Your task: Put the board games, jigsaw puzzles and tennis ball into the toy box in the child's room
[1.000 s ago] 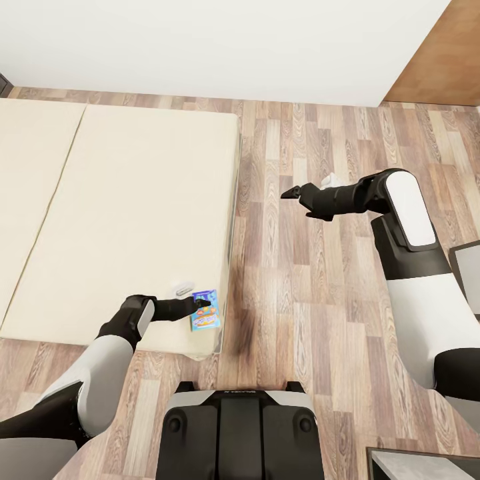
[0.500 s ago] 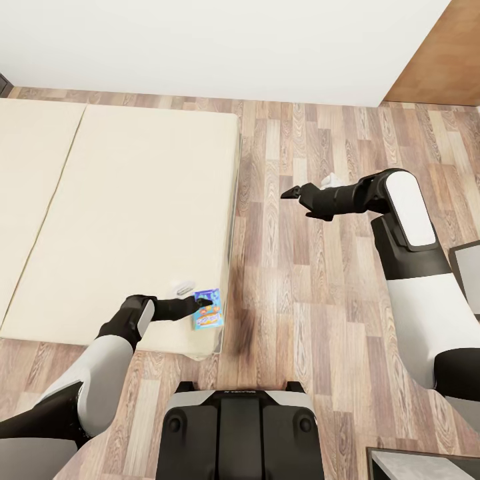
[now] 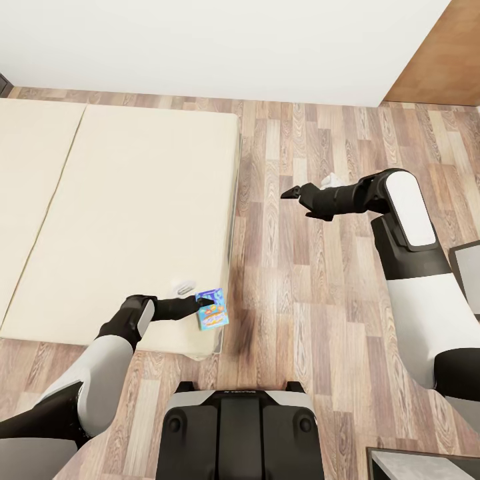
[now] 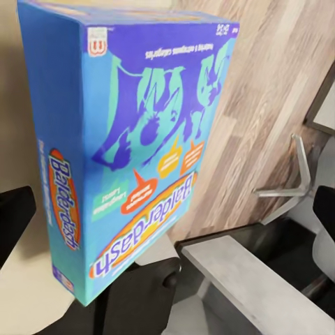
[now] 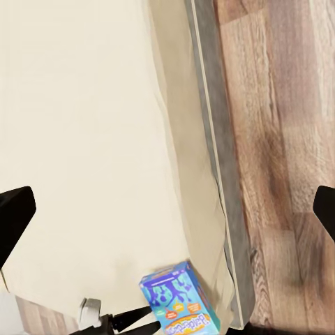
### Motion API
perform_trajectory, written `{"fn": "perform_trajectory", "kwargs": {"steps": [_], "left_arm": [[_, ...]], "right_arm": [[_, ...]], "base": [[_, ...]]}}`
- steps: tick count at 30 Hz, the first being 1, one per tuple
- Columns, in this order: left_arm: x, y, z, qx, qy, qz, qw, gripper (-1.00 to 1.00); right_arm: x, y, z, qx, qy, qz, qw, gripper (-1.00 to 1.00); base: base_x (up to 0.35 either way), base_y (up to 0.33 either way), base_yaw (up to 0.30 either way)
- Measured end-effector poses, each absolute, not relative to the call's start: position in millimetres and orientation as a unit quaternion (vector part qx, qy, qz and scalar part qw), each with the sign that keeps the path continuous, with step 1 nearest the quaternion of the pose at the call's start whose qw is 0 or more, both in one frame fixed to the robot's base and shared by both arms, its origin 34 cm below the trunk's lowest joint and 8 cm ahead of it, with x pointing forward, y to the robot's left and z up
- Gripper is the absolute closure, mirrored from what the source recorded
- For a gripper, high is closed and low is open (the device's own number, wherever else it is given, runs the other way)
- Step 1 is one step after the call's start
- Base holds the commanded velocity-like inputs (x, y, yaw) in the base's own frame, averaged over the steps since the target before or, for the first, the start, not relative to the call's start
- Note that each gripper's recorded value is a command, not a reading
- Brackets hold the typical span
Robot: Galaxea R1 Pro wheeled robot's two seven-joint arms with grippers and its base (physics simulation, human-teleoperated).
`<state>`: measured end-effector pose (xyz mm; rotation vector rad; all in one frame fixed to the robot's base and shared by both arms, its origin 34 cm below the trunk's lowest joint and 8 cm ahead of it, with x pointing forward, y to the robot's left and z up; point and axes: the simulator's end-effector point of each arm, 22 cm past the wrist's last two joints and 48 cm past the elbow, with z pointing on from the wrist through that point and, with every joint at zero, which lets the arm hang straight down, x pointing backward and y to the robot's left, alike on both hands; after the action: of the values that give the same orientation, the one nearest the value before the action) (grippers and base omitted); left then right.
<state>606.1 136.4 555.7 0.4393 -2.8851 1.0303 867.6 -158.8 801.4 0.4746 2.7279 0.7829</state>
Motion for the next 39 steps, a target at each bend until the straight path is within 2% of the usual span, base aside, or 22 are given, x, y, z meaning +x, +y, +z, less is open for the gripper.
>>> {"fn": "perform_trajectory", "kwargs": {"steps": [39], "left_arm": [[600.0,148.8,549.6,0.143,-0.937,0.318,0.028,-1.0]], "right_arm": [[867.6,-158.8,801.5,0.164,0.94,0.27,0.132,-1.0]], "base": [[0.0,0.0,0.0]]}}
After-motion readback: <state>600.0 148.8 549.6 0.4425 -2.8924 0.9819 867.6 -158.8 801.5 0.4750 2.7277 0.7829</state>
